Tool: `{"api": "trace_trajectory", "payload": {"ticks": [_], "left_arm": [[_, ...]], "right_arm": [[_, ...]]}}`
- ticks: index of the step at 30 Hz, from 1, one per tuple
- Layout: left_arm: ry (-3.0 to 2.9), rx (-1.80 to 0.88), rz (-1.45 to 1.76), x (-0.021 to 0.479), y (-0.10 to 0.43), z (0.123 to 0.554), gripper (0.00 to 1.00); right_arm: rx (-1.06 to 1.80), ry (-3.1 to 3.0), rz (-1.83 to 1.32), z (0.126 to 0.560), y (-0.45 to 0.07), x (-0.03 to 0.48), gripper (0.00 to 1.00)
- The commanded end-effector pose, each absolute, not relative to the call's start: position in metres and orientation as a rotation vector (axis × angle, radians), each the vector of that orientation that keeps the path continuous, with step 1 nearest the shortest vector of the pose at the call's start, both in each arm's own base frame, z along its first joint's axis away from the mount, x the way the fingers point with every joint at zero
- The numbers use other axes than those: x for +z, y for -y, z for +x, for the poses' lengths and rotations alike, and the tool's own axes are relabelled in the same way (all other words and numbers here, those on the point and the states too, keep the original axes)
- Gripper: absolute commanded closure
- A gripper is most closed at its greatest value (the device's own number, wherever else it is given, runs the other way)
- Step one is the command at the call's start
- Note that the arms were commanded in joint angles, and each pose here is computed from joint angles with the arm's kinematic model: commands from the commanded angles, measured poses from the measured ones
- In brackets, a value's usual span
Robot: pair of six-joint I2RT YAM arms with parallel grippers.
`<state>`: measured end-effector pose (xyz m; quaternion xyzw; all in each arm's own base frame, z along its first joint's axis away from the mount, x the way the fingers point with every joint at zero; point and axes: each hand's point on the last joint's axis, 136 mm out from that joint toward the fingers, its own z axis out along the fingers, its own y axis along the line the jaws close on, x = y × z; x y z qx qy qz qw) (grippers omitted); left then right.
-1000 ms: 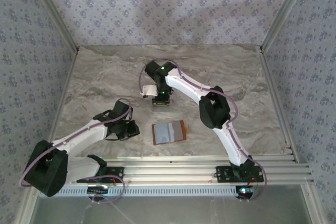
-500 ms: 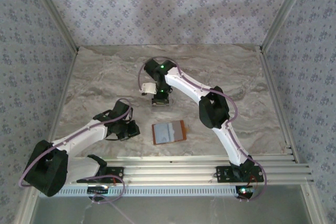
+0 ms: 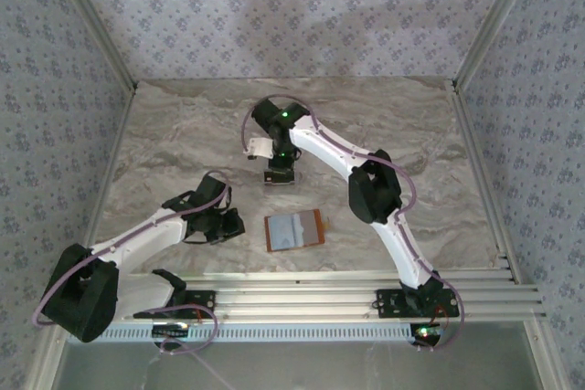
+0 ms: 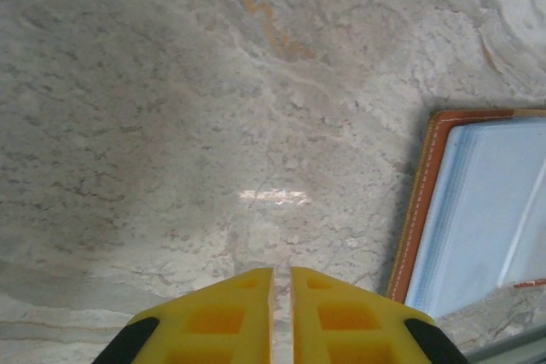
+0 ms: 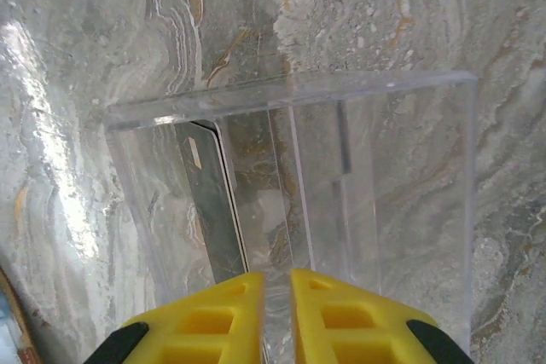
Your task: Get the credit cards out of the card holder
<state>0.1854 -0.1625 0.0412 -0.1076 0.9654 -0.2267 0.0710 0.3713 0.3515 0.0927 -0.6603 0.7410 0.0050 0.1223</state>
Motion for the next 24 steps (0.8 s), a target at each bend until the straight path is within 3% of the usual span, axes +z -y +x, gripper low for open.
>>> {"api": "trace_trajectory", "payload": {"ticks": [1, 5, 15, 24], "left_arm": [[-2.855, -0.795, -0.263, 0.056, 0.180, 0.196, 0.87], [-2.857, -0.847, -0.237, 0.055, 0.192, 0.199, 0.90], [-2.844, -0.987, -0.181, 0.055, 0.231, 0.209, 0.95], [-2.925, -0.974, -0.143, 0.037, 0.245, 0.203, 0.98]], "right_arm": [[0.151, -2.189, -1.713, 0.366, -0.357, 0.140, 0.83], [0.300, -2.269, -1.525, 0.358, -0.356, 0.152, 0.84], [0.564, -2.405, -0.923, 0.335, -0.341, 0.160, 0.96], [0.809, -2.588, -0.604, 0.303, -0.328, 0.144, 0.94]]}}
